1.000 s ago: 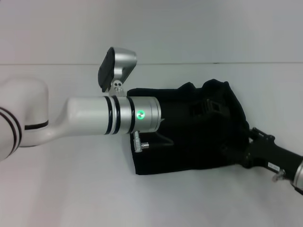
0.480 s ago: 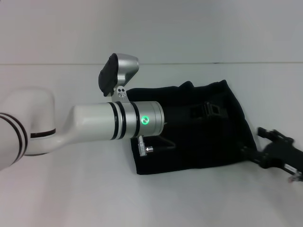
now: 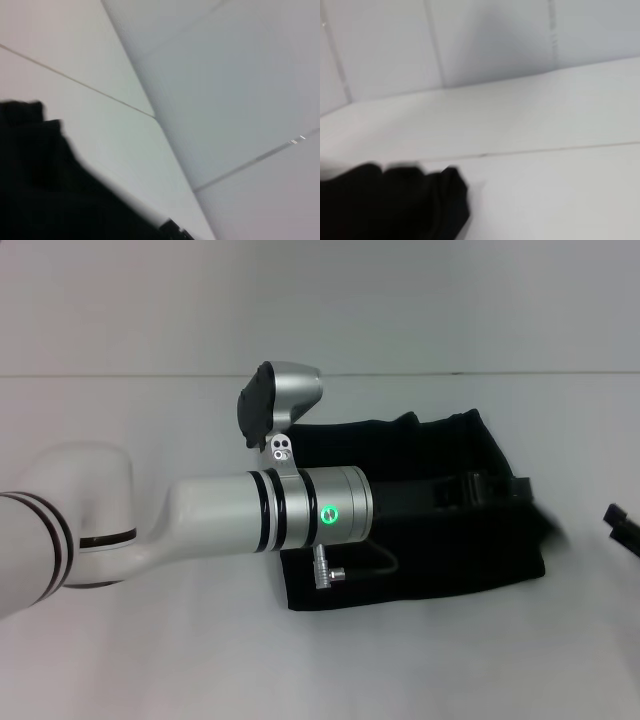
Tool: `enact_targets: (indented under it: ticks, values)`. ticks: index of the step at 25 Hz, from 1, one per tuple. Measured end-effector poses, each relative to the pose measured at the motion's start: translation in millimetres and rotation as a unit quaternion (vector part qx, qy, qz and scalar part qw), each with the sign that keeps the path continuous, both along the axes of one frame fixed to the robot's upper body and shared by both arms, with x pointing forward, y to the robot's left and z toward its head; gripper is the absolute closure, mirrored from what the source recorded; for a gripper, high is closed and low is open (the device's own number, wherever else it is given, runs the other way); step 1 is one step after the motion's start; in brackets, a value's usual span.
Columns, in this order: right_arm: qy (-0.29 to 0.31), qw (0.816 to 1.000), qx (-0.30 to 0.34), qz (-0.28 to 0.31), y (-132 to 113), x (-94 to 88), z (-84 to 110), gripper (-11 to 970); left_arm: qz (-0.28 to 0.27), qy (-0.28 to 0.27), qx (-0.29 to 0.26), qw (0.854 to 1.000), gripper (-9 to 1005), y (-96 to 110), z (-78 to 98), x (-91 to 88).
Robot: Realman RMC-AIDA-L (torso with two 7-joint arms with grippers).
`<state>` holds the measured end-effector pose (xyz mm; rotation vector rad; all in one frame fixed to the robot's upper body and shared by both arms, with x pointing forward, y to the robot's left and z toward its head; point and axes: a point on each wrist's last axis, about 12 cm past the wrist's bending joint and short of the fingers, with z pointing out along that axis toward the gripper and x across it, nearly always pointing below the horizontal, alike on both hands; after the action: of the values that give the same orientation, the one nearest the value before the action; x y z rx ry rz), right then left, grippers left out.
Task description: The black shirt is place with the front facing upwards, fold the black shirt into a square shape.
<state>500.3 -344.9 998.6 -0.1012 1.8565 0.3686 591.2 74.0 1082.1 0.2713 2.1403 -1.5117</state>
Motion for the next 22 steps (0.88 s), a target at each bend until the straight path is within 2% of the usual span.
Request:
enact_targets:
  ticks: [1, 4, 8, 11, 14, 17, 22]
  values:
    - [-0.002, 1.000, 0.006, -0.008, -0.8, 0.2, 0.5, 43, -0.005, 0.000, -0.002, 1.000, 892, -0.5, 0.4, -1.1]
    - [-0.012, 1.000, 0.015, -0.011, 0.6, 2.7, 3.2, 43, -0.014, -0.011, -0.003, 1.000, 695, -0.2, -0.2, -3.8]
    - [-0.029, 0.999, 0.027, 0.002, 5.1, 4.2, 8.0, 43, -0.038, -0.033, -0.018, 0.999, 507, 1.0, 3.4, -8.2]
    - [-0.035, 0.998, 0.058, 0.019, 8.5, 7.9, 14.7, 43, -0.084, -0.117, -0.054, 0.988, 419, 17.6, 14.7, -14.8]
    - [-0.010, 0.993, 0.100, 0.057, 10.2, 22.3, 28.0, 44, -0.101, -0.194, -0.079, 0.973, 358, 44.4, 18.3, -23.9]
    - [0.035, 0.985, 0.119, 0.120, 12.7, 46.5, 52.1, 44, -0.095, -0.261, -0.071, 0.958, 296, 87.3, 16.8, -34.0]
    - [0.114, 0.960, 0.100, 0.235, 29.5, 90.6, 112.8, 44, -0.078, -0.302, -0.020, 0.950, 175, 140.9, 4.4, -53.8]
